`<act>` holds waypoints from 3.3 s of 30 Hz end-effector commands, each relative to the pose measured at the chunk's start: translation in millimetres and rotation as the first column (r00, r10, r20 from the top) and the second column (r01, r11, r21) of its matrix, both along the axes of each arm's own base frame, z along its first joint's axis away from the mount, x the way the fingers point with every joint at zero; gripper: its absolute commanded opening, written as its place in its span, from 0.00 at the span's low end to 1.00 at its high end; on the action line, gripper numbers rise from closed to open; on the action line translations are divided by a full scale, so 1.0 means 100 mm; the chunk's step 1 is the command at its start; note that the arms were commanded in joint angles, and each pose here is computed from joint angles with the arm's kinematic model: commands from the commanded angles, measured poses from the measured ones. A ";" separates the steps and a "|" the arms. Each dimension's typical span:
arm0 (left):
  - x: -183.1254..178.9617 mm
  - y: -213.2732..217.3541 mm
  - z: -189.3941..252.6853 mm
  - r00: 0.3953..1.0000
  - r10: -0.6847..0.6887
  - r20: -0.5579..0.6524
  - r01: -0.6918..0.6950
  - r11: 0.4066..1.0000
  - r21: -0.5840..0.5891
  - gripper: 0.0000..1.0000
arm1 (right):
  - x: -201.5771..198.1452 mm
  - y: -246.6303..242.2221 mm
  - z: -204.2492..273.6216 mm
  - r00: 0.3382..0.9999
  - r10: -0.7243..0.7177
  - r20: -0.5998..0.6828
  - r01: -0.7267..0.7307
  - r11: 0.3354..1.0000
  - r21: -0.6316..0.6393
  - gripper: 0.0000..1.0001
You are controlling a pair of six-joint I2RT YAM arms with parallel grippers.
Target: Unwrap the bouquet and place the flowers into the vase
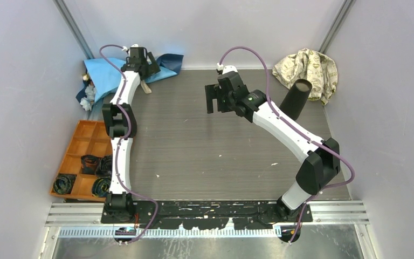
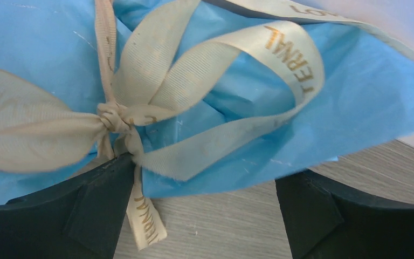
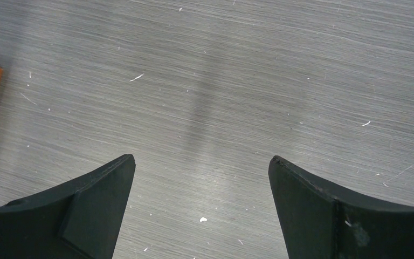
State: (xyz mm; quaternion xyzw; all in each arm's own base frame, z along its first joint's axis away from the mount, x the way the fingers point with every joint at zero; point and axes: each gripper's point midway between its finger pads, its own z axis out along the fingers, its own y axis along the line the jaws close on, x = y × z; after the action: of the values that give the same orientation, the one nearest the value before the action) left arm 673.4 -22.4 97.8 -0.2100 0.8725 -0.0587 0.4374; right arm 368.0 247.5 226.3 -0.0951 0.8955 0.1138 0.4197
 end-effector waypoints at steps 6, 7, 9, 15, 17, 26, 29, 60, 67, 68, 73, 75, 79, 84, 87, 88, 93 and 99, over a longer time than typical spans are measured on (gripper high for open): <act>0.17 -0.03 -0.17 0.998 0.047 0.038 -0.042 0.992 -0.119 0.92 | 0.11 0.06 0.04 0.998 -0.009 0.056 0.007 0.999 0.032 1.00; 0.17 -0.03 -0.16 0.998 0.051 0.039 -0.045 0.991 -0.125 0.86 | 0.11 0.06 0.03 0.998 -0.009 0.054 0.007 0.999 0.037 0.99; 0.17 -0.04 -0.15 0.998 0.055 0.039 -0.049 0.989 -0.136 0.61 | 0.11 0.07 0.02 0.999 -0.012 0.051 0.009 0.999 0.048 0.99; 0.08 -0.09 -0.09 0.998 0.055 0.009 -0.053 0.984 -0.170 0.00 | 0.13 0.07 -0.03 0.999 -0.027 0.046 0.024 0.997 0.068 1.00; 0.02 -0.14 -0.07 0.998 0.055 -0.007 -0.056 0.980 -0.191 0.00 | 0.13 0.06 -0.03 0.998 -0.039 0.048 0.035 0.997 0.074 0.99; -0.69 -1.20 0.39 0.985 -0.164 -0.048 0.159 0.982 -0.100 0.00 | 0.02 -0.03 0.09 0.995 -0.068 0.068 0.060 0.991 0.119 0.99; -1.18 -1.72 0.53 0.957 -0.280 -0.078 0.277 0.960 -0.048 0.00 | -0.04 -0.06 0.17 0.995 -0.073 0.073 0.063 0.988 0.139 1.00; -4.18 -2.43 0.91 0.813 -0.583 0.005 0.578 0.804 -0.138 0.49 | -0.27 -1.82 0.94 0.805 -0.574 0.154 0.576 0.817 0.036 0.99; -4.13 -1.78 0.87 0.939 -0.343 -0.040 0.344 0.939 0.015 0.47 | -0.09 -1.49 0.89 0.888 -0.454 0.079 0.448 0.890 0.083 0.87; -4.13 -1.67 0.81 0.957 -0.284 -0.060 0.286 0.957 0.035 0.46 | -0.10 -1.36 0.87 0.904 -0.420 0.081 0.414 0.907 0.077 0.84; -4.14 -1.28 0.75 0.995 -0.088 -0.046 0.093 0.990 0.102 0.45 | -0.21 -0.54 0.63 0.975 -0.220 0.043 0.220 0.975 0.002 0.80; -4.14 -1.18 0.77 0.998 -0.061 -0.016 0.063 0.991 0.121 0.47 | -0.30 -0.23 0.47 0.991 -0.137 0.006 0.137 0.991 -0.002 0.82; -4.13 -1.02 0.75 1.000 -0.008 0.012 0.006 0.990 0.144 0.50 | -0.49 0.20 0.15 0.998 -0.027 -0.049 0.029 0.999 0.027 0.83; -3.94 -0.96 0.51 1.000 0.025 -0.010 -0.025 0.999 0.046 0.49 | -0.78 0.49 -0.47 0.980 0.064 -0.187 -0.057 0.997 0.046 0.70; -3.75 -1.03 0.51 1.000 0.000 0.004 0.000 1.000 -0.007 0.45 | -1.04 0.63 -0.78 0.970 0.101 -0.221 -0.106 0.994 -0.010 0.67; -3.69 -1.07 0.54 1.000 -0.016 0.014 0.017 1.000 -0.018 0.44 | -1.17 0.70 -0.88 0.966 0.121 -0.228 -0.130 0.991 -0.026 0.68; -3.41 -1.47 0.60 0.985 -0.159 0.065 0.164 0.983 -0.078 0.43 | -1.67 0.81 -1.41 0.938 0.137 -0.318 -0.164 0.985 -0.060 0.67; -3.17 -1.66 0.19 0.978 -0.206 -0.035 0.203 0.977 -0.070 0.39 | -1.93 0.61 -1.94 0.924 0.062 -0.377 -0.133 0.977 -0.166 0.67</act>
State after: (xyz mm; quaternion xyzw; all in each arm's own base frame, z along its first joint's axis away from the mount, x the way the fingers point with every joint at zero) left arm 326.0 -163.8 112.3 -0.1521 0.9021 -0.0870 0.3943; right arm 169.6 313.4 47.2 -0.2043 0.9520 0.0763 0.2149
